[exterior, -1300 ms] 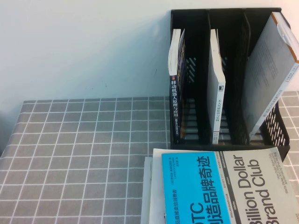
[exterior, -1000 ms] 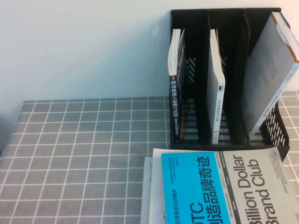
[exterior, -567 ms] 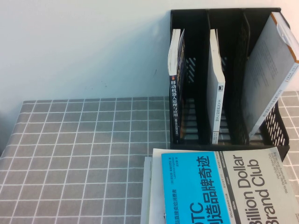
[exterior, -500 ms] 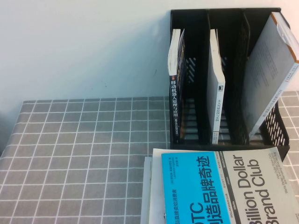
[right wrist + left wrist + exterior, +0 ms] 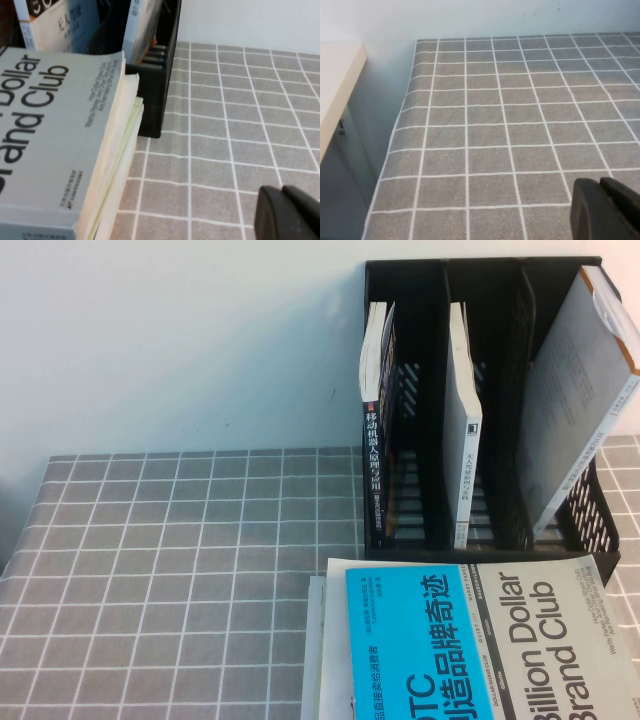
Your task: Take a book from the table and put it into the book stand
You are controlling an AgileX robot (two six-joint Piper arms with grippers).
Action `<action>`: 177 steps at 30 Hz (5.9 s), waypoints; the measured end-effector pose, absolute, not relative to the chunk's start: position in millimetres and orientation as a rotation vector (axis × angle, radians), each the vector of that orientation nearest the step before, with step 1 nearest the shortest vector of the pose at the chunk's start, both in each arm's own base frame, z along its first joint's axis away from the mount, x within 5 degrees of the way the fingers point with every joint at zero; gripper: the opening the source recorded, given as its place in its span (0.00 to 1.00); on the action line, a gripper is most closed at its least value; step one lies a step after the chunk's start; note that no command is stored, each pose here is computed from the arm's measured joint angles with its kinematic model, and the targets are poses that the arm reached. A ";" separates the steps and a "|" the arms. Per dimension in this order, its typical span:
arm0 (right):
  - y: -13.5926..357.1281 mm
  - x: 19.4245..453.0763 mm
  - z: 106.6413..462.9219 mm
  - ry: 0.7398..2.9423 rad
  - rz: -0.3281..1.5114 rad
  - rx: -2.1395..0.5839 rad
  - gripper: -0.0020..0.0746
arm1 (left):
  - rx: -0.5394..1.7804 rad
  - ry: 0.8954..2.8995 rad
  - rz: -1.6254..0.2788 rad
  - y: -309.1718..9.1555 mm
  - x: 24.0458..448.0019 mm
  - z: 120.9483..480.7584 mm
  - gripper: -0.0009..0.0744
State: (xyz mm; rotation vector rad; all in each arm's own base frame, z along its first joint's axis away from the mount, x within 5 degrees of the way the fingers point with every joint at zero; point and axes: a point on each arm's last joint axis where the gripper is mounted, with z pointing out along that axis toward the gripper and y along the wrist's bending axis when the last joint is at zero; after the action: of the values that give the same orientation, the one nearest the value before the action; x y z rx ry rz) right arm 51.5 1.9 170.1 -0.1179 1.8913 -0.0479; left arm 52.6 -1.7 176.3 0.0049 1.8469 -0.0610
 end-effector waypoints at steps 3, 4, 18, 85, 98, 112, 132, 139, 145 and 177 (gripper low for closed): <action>1.8 52.9 172.3 1.848 -0.051 -0.114 0.02 | 0.023 1.827 -0.036 -1.0 53.1 178.0 0.01; 1.7 53.4 174.2 1.828 -0.052 -0.112 0.02 | 0.033 1.809 -0.023 -0.7 53.6 178.9 0.01; 0.0 53.2 221.9 1.297 -0.113 -0.092 0.02 | 0.601 0.934 0.279 -30.5 39.9 240.5 0.01; 20.0 136.2 269.8 2.459 0.194 -0.281 0.02 | -0.291 2.225 -0.656 -37.0 127.1 281.1 0.01; 29.3 200.0 214.2 2.634 0.352 -0.331 0.02 | -0.156 2.189 -1.289 -77.3 168.3 272.8 0.01; 48.9 214.6 213.0 2.500 0.663 -0.299 0.02 | -0.193 2.126 -1.211 -72.8 181.4 270.6 0.01; 62.5 220.7 202.1 2.512 0.640 -0.343 0.02 | -0.241 2.334 -1.607 -93.2 223.9 198.2 0.60; 64.3 228.7 183.5 2.597 0.676 -0.328 0.02 | -0.210 2.367 -1.695 -96.8 227.3 180.5 0.75; 71.3 232.0 180.5 2.598 0.704 -0.319 0.02 | -0.198 2.391 -1.639 -95.8 233.3 167.5 0.75; 99.8 228.4 179.5 2.577 0.754 -0.371 0.02 | -0.304 2.380 -1.700 -77.8 244.7 135.5 0.51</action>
State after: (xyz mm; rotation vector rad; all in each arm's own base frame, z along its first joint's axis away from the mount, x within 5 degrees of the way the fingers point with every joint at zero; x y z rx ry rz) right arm 228.4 99.8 179.5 -0.3713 2.5765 0.7536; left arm 244.7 -77.8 135.5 -0.3035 2.3799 -1.6997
